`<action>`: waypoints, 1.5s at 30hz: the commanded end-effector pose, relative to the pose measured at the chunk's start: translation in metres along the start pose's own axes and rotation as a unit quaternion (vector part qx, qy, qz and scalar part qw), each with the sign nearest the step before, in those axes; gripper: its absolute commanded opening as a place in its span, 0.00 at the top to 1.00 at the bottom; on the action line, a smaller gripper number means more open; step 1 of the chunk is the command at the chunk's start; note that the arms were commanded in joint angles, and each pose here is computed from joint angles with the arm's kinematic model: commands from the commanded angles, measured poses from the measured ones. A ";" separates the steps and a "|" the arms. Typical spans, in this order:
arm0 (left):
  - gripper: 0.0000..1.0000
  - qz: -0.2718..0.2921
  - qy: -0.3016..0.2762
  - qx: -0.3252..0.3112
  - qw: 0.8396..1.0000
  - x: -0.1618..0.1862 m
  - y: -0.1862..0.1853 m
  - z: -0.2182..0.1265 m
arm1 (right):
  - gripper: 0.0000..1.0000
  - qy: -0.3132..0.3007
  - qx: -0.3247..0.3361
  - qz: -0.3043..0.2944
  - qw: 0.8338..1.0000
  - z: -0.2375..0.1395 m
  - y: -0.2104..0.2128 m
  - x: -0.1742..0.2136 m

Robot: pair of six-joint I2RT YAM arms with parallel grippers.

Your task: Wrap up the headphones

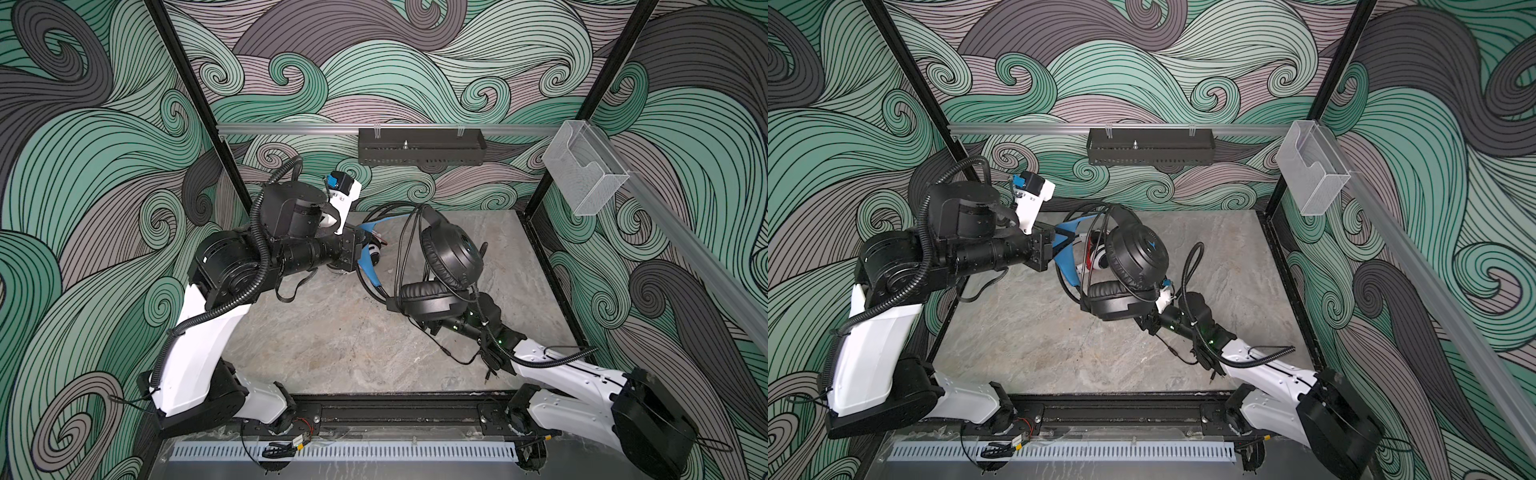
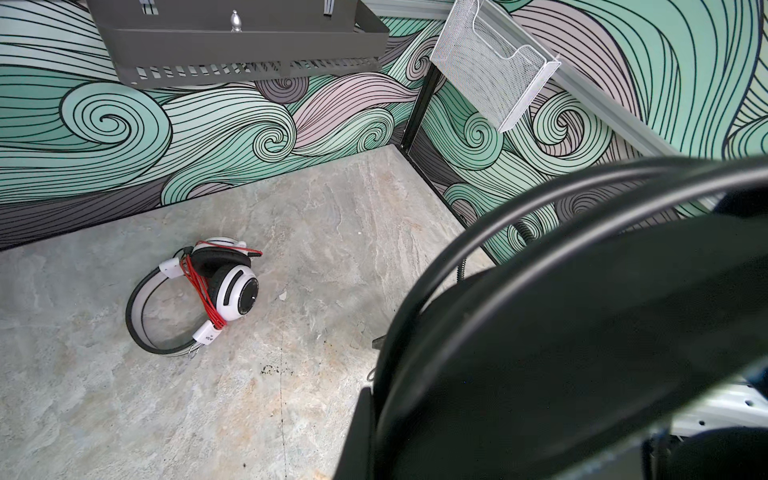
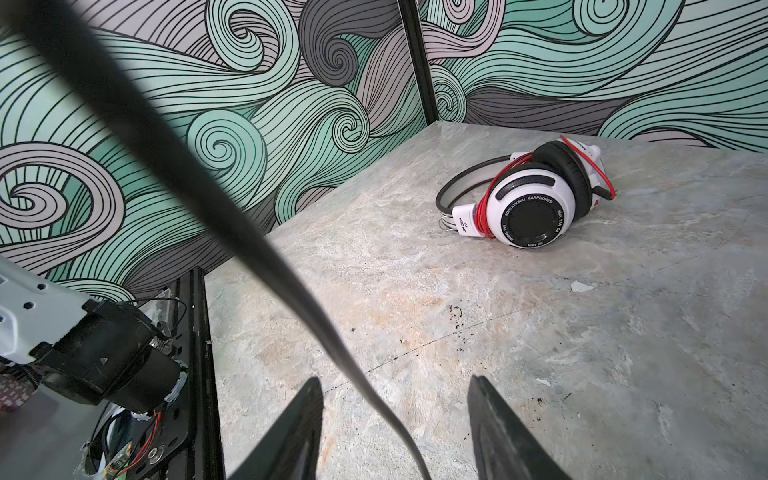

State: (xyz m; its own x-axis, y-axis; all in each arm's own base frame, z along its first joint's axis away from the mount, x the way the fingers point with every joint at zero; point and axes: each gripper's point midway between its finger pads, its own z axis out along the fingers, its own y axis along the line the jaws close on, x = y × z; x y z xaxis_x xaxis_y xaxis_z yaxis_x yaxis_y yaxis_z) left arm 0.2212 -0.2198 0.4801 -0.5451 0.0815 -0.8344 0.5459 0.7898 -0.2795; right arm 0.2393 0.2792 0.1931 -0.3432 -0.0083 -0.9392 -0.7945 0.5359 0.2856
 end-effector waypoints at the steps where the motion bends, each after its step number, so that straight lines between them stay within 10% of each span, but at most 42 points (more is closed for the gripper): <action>1: 1.00 -0.030 -0.046 0.033 0.998 -0.020 -0.011 -0.014 | 0.43 -0.026 0.002 -0.003 1.000 0.004 -0.002 -0.015; 7: 1.00 -0.038 -0.046 0.032 0.998 -0.020 -0.009 -0.013 | 0.51 -0.013 -0.019 0.004 1.000 0.023 -0.002 -0.009; 16: 1.00 -0.080 -0.061 0.029 0.995 -0.024 0.000 -0.012 | 1.00 0.003 -0.026 0.005 1.000 0.020 0.000 0.002; 32: 1.00 -0.224 -0.156 -0.143 0.951 -0.054 0.104 0.012 | 1.00 0.157 0.077 -0.111 0.978 -0.015 0.028 0.057; 45: 1.00 -0.066 -0.088 -0.383 0.917 0.002 0.197 0.050 | 1.00 0.183 0.070 -0.279 0.940 -0.037 0.100 0.007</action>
State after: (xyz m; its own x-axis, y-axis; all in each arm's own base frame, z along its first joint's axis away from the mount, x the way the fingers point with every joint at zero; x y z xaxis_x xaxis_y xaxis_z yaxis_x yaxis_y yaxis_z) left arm 0.3511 -0.1162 0.3797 -0.5374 -0.1357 -0.8323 -0.0908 0.9905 -0.1028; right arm 0.1355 0.3166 0.2090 -0.1179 -0.5264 -0.8420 -0.8703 0.4631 -0.1677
